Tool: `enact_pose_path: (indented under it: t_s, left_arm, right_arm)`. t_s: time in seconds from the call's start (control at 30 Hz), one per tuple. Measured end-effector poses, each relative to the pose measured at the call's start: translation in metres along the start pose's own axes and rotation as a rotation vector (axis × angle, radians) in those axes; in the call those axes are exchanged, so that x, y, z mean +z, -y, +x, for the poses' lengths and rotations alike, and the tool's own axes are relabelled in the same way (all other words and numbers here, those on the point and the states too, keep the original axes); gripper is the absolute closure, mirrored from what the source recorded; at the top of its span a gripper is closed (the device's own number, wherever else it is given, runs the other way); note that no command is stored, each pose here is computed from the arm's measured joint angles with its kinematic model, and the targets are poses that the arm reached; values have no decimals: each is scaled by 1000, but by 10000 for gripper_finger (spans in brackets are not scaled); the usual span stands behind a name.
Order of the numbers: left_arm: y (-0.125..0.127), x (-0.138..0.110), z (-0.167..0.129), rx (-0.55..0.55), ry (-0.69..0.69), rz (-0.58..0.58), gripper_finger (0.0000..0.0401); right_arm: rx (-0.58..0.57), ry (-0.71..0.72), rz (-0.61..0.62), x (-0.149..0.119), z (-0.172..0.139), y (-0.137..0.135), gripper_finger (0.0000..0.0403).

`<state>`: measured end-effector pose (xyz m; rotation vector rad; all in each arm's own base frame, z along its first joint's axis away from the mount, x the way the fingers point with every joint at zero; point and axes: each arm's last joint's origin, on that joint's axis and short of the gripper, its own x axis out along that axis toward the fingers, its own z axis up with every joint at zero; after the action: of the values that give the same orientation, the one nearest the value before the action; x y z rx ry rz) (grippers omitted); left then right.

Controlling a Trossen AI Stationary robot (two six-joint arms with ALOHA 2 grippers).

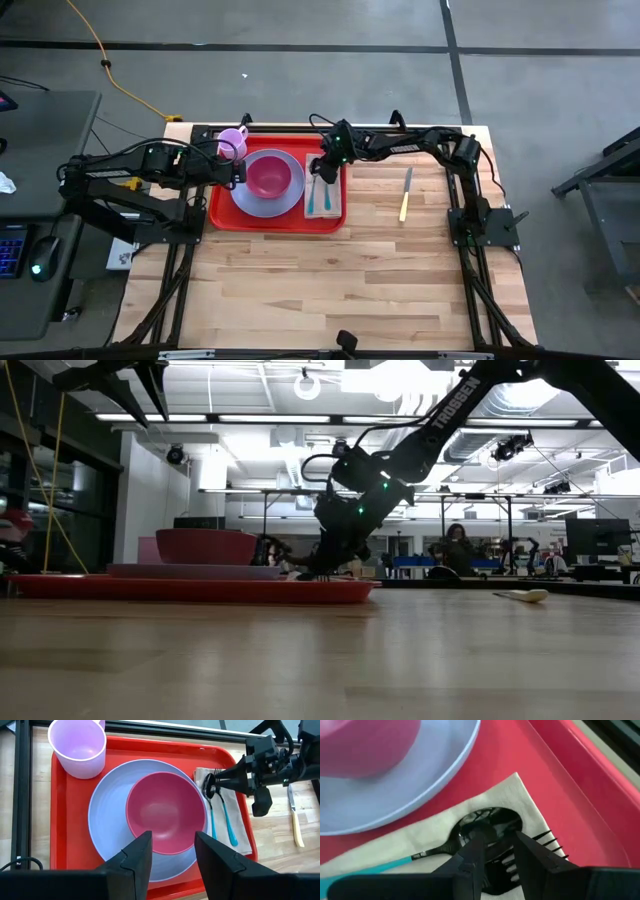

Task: Set up tray
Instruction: Put the blue spoon on the white table napkin to the left of the blue fork, then put the yellow table knife on the white table napkin to the right of the blue fork

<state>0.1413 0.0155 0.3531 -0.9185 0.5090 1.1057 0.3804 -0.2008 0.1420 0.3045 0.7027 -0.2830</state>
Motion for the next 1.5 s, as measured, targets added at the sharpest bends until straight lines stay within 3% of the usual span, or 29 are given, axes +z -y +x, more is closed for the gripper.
enact_pose_path:
  t_s: [0.97,1.17,1.33,1.5]
  left_arm:
    - [0,0,0,3,9,1,222]
    - [0,0,0,3,9,1,222]
    - [0,0,0,2,9,0,222]
    - [0,0,0,0,9,-1,222]
  right_arm:
    - [23,-3,1,-1,3,-1,320]
    - [23,-63,-32,20,-4,-4,320]
    - [-75,-171,-121,43,-18,-5,320]
    - [-111,-272,-113,66,-39,-9,320]
